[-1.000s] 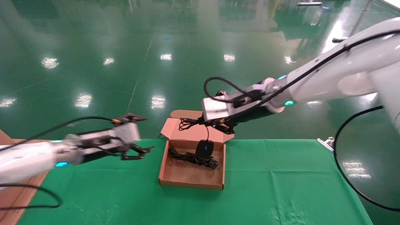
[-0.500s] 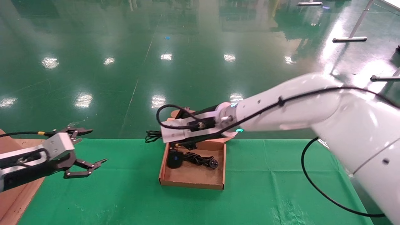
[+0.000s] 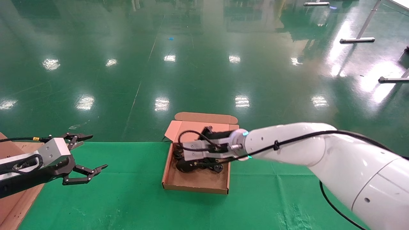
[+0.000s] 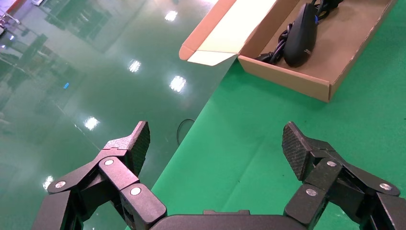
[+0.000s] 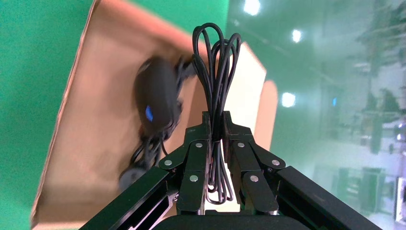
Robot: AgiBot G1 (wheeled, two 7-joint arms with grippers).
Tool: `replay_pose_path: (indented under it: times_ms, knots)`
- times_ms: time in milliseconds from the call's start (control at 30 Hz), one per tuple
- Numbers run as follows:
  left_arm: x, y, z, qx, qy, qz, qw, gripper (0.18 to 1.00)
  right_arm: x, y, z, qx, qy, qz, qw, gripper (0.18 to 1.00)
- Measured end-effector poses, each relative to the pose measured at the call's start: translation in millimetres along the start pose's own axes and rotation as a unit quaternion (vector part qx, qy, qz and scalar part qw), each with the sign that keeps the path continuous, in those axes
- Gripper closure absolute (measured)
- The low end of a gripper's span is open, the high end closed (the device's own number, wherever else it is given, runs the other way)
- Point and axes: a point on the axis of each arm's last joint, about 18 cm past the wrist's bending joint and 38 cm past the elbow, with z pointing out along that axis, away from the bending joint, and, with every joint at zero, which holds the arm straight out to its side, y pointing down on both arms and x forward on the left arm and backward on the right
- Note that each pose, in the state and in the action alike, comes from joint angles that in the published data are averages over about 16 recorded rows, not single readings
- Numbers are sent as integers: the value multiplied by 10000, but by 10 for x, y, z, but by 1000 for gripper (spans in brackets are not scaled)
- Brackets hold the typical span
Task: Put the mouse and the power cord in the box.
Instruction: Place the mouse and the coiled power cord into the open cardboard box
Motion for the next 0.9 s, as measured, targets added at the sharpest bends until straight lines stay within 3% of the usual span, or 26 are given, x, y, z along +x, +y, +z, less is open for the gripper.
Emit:
replay_pose_path:
  times_ms: [567,900]
  knots:
    - [-12,10,-3,24,5,-15,10000,184,-139,152,47,-192,-74,37,9998,918]
    - [11,-126,6,265,80,-141,9995,184,-240,171,-16,35,-179,468,9987,773]
